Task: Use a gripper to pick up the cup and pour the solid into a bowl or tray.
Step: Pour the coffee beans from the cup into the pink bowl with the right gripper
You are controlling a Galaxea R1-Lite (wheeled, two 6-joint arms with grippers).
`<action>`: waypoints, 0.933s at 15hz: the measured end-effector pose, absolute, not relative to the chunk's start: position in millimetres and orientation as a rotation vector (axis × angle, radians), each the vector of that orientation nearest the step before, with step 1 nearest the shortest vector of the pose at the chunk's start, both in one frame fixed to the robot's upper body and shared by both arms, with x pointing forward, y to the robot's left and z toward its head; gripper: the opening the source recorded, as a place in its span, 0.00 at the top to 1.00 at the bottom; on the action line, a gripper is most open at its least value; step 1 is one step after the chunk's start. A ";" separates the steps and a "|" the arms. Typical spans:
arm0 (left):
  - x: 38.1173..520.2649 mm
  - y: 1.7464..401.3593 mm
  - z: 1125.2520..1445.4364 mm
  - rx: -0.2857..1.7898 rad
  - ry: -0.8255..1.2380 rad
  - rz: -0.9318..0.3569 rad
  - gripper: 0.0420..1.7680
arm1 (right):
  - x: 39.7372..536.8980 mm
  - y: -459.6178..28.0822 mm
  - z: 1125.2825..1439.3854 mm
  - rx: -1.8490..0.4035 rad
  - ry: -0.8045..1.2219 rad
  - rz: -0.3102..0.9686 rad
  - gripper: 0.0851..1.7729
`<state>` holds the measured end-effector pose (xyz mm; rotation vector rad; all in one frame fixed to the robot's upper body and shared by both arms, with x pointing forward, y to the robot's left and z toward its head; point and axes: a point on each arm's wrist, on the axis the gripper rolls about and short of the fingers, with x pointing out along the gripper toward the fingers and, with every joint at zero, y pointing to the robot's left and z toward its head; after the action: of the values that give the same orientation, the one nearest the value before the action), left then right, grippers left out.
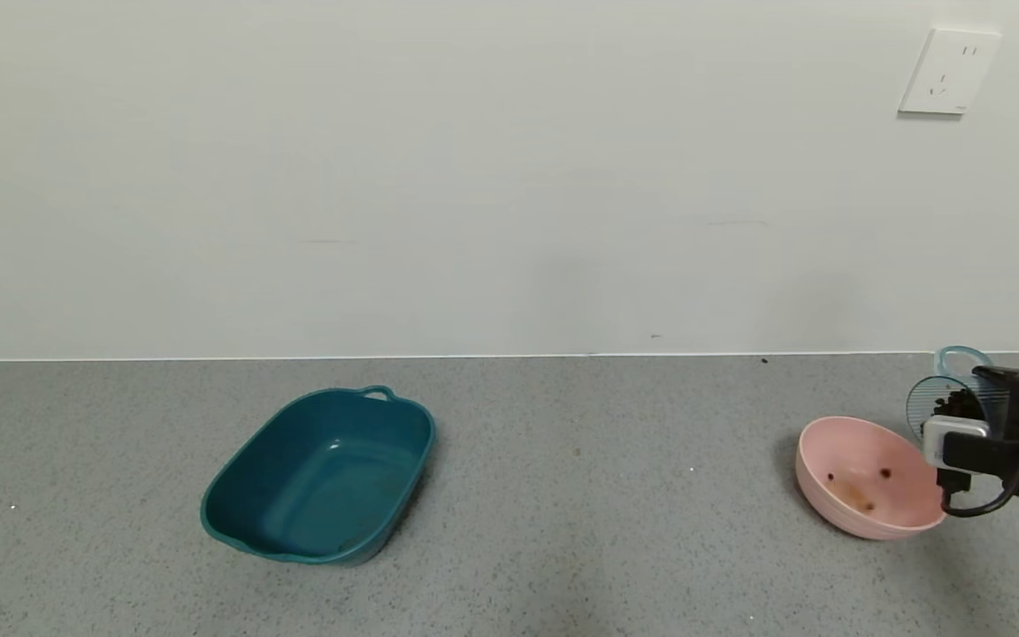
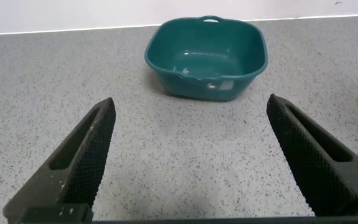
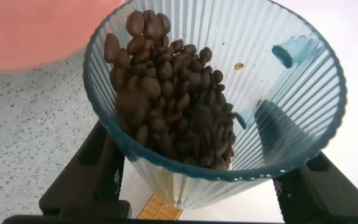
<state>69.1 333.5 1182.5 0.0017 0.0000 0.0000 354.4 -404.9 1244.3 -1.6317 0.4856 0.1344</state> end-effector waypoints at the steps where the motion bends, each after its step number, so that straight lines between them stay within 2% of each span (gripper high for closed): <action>1: 69.1 333.5 1182.5 0.002 0.000 0.000 0.01 | 354.3 -404.9 1243.9 -1.647 0.487 0.140 0.25; 14: 69.1 333.5 1182.5 0.002 0.000 0.000 0.01 | 352.9 -400.4 1242.4 -1.764 0.446 0.141 0.25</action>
<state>69.1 333.5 1182.5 0.0017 0.0000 -0.0004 352.9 -400.4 1242.4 -1.7638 0.4457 0.1410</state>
